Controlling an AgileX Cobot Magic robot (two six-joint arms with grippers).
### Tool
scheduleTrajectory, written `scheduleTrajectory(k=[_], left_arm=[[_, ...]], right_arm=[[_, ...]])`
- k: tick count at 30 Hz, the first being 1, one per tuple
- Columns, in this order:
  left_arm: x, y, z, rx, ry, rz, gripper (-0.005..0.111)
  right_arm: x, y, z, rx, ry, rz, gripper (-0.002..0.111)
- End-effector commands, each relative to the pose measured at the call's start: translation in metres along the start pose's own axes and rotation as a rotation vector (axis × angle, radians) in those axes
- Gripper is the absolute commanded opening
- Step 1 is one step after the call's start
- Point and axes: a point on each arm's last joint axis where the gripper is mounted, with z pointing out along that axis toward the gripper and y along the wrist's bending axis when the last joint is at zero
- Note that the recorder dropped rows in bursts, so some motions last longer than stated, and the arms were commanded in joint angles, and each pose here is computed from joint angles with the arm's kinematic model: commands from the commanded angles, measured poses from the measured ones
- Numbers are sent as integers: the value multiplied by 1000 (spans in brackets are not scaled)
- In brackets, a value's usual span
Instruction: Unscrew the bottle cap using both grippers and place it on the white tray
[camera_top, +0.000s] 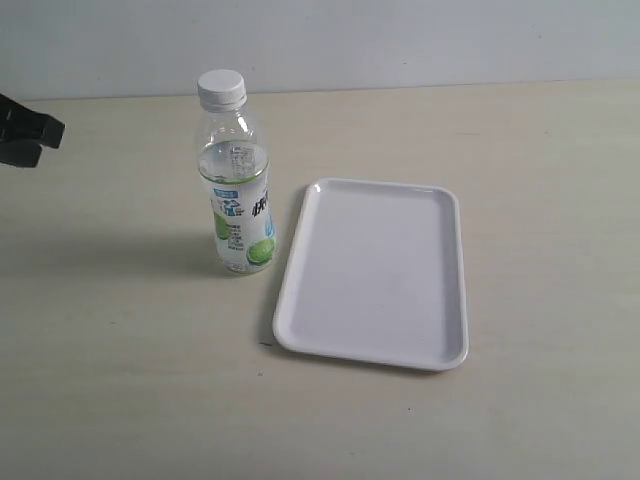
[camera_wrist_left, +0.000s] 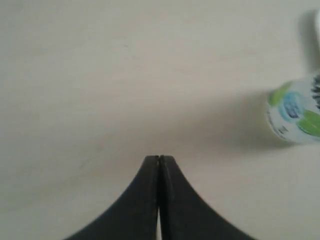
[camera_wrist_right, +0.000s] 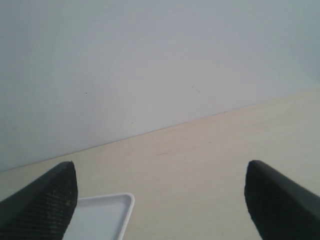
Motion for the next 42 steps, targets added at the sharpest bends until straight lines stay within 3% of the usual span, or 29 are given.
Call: scheduleTrajectory(k=[1, 3, 6, 7, 12, 17, 22, 27, 30, 33, 42], left_arm=[[-19, 4, -10, -138, -195, -5, 0], [-25, 10, -14, -145, -279, -45, 0], [-36, 29, -22, -130, -458, -307, 0], [-40, 34, -27, -126, -526, -345, 0], [-47, 50, -57, -89, -871, -444, 0], [-31, 52, -60, -44, -1001, -479, 0], [-7, 38, -55, 70, -998, -218, 0], [9, 20, -63, 426, -981, 32, 0], [14, 24, -58, 403, -952, 132, 0], [25, 28, -36, 341, -780, 264, 0], [56, 15, 27, 488, -433, 479, 0]], right_arm=[[1, 0, 0, -8, -7, -11, 86], [1, 0, 0, -8, -7, -11, 86], [1, 0, 0, -8, -7, -11, 86], [1, 0, 0, -8, -7, -11, 86], [1, 0, 0, -8, -7, -11, 86], [1, 0, 0, -8, -7, -11, 86], [1, 0, 0, -8, -7, -11, 86], [1, 0, 0, -8, -7, -11, 86], [1, 0, 0, -8, -7, -11, 86], [1, 0, 0, -8, -7, -11, 86], [1, 0, 0, -8, -7, -11, 86]])
